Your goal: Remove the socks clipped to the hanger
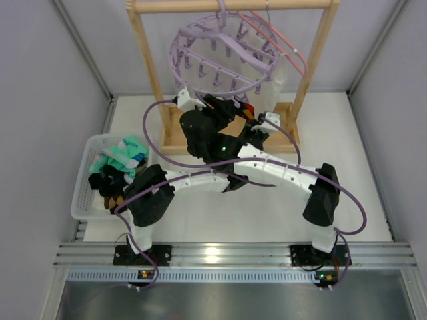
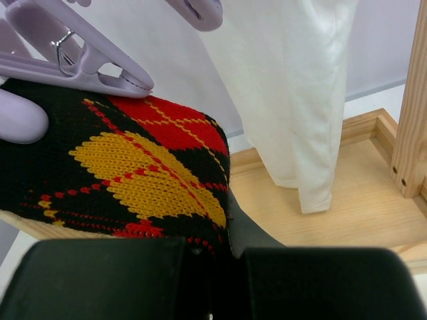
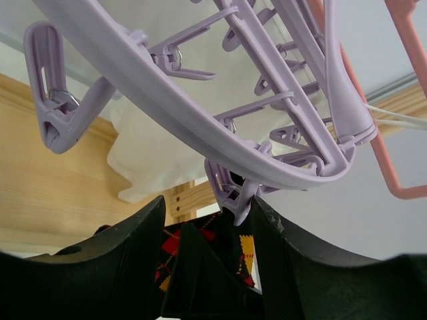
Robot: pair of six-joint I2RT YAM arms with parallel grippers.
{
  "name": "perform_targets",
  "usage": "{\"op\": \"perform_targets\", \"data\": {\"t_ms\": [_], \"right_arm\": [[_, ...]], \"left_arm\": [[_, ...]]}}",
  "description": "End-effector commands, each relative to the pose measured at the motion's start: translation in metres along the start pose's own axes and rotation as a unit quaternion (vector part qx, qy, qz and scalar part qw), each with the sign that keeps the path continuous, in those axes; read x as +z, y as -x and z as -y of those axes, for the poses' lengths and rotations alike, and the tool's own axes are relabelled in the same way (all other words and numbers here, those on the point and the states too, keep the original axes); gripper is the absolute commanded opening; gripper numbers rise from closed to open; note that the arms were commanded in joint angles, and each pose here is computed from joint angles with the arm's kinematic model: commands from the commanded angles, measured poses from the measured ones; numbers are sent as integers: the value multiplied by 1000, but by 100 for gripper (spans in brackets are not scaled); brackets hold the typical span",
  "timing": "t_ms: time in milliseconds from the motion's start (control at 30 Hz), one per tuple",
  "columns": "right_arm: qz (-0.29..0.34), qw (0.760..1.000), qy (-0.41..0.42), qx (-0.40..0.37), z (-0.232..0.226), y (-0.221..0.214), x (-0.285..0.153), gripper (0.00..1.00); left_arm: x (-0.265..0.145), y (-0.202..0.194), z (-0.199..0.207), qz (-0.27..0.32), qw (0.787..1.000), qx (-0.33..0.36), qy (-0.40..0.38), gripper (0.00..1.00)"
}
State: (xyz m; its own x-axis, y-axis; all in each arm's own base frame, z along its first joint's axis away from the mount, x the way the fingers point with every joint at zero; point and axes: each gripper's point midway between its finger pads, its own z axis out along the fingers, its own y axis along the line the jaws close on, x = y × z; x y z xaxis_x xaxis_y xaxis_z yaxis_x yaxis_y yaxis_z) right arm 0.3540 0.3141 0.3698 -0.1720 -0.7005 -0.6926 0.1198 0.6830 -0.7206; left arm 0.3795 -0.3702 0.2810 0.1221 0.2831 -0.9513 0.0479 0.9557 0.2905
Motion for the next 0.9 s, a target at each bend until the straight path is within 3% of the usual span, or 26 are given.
{"op": "perform_targets", "data": {"t_ms": [0,867], "right_arm": [[4,998,-24,56,36,6,0,51],[9,997,-35,75,80,5,22,41]], "left_arm": [[-2,16,3,23,999,-39,-7,0],[-16,31,8,41,996,-66,-44,0]]}}
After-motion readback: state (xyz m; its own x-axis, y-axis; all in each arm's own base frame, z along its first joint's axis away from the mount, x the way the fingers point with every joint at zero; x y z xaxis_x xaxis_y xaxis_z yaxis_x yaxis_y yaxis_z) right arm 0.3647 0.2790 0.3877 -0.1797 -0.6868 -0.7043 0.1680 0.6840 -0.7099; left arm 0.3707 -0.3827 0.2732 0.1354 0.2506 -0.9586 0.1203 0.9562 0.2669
